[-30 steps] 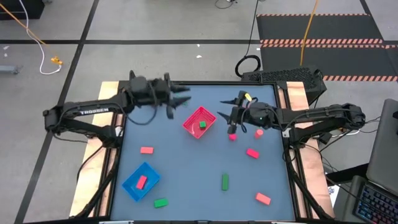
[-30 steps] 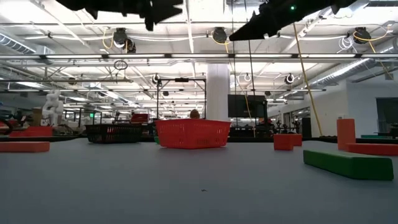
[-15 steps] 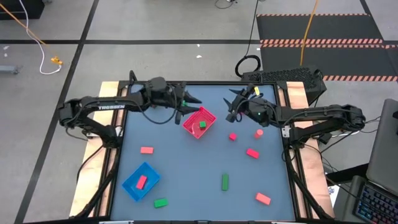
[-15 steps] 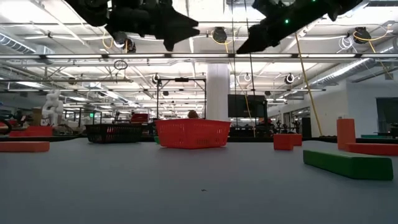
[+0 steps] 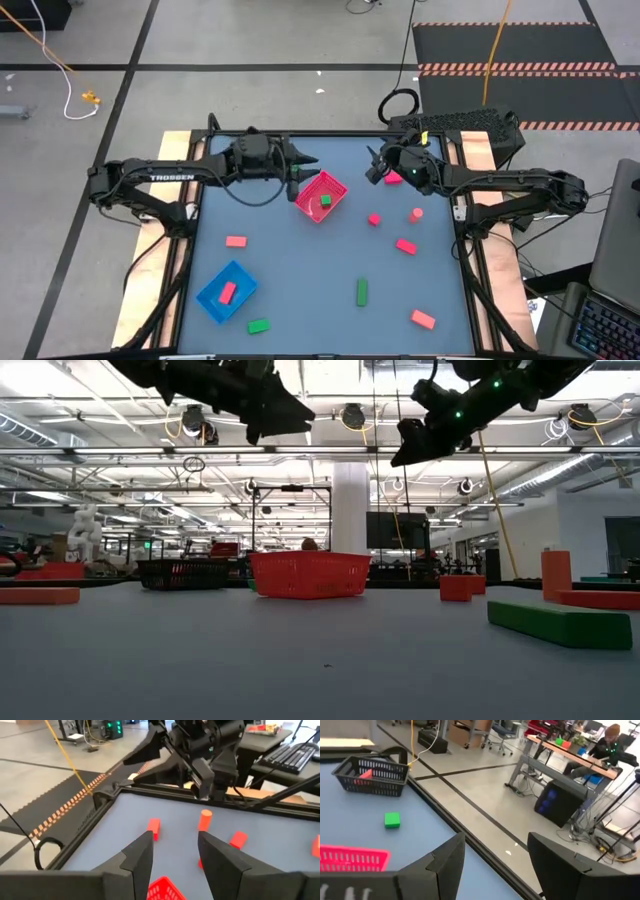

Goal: Sort & place blocks by color
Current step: Put the orange block into the black bin

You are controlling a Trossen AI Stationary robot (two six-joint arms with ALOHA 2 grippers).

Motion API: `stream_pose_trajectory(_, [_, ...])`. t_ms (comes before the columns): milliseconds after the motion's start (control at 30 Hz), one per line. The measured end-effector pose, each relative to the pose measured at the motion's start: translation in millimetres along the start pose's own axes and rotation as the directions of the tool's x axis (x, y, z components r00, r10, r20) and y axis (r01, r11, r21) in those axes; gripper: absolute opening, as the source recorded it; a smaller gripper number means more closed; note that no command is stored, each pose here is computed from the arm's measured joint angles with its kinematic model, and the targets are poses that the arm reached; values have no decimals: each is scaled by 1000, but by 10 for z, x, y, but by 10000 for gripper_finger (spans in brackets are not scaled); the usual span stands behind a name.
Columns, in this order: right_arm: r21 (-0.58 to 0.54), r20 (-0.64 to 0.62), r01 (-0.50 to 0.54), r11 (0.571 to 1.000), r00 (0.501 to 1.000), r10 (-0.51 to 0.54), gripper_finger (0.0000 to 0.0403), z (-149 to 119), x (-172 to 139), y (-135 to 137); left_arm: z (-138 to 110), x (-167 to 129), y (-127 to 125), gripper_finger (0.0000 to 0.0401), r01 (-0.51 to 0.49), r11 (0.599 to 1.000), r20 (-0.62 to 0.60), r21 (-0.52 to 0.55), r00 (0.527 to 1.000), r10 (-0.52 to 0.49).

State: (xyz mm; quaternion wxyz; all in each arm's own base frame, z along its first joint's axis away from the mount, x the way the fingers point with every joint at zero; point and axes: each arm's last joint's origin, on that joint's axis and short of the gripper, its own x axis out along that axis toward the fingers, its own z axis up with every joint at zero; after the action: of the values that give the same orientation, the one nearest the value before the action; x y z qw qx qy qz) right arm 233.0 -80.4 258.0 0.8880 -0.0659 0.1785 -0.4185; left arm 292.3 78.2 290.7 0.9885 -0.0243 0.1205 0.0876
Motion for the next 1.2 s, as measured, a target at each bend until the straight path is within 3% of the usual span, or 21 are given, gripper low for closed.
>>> stream_pose_trajectory(367, [51,-16,7,999,1000,-6,210,-5,-30,-41,-14,5,-70,157,15,1000,-14,14,1000,-15])
stream_pose_trajectory(500, [84,-122,9,996,993,1,210,-83,-139,-111,-22,5,-62,157,4,1000,-22,28,1000,-3])
stream_pose_trajectory(700, [196,-391,-18,980,916,95,210,-166,-466,-303,-21,5,-61,157,3,999,-22,38,1000,-2])
stream_pose_trajectory(900, [352,-383,-86,932,896,227,210,-152,-698,-382,-43,4,-61,157,4,999,-45,47,999,-2])
stream_pose_trajectory(1200, [296,-531,-148,944,795,291,210,-512,-729,-279,-66,3,-61,157,5,999,-68,44,998,-2])
